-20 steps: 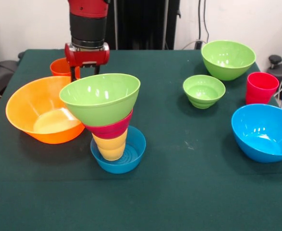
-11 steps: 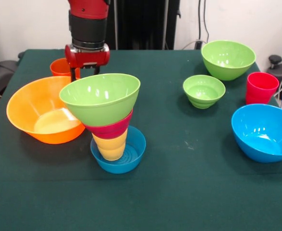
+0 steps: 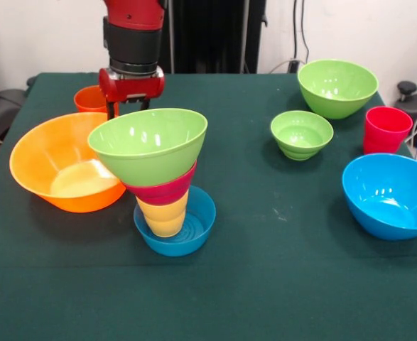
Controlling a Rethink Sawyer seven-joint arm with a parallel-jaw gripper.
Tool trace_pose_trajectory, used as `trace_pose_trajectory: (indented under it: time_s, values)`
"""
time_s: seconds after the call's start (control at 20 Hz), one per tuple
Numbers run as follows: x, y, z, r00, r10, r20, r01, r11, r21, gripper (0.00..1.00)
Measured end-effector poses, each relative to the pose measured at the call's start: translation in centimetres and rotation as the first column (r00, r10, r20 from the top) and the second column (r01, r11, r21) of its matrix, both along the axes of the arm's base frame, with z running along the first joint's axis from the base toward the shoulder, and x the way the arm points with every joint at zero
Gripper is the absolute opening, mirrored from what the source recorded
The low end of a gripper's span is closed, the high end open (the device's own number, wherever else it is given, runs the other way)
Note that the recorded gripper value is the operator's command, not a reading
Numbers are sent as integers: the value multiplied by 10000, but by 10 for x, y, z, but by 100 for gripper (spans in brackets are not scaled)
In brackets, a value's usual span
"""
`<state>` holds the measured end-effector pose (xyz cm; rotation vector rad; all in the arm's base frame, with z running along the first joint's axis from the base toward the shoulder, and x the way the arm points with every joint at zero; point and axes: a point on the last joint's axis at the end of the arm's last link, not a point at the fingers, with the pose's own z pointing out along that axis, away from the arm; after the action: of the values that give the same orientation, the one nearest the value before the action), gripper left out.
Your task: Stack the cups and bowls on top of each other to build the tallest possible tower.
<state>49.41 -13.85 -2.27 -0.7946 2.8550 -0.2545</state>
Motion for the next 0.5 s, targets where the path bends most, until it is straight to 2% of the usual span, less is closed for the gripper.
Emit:
trace_pose_trajectory:
  time_s: [0.35, 0.4, 0.5]
  values:
    - [2, 5, -5, 9987, 513, -12, -513, 9984, -225, 100]
    - [5, 7, -8, 9975, 707, 19, -706, 9971, -290, 0]
    - [5, 6, -8, 9974, 723, 31, -722, 9970, -297, 0]
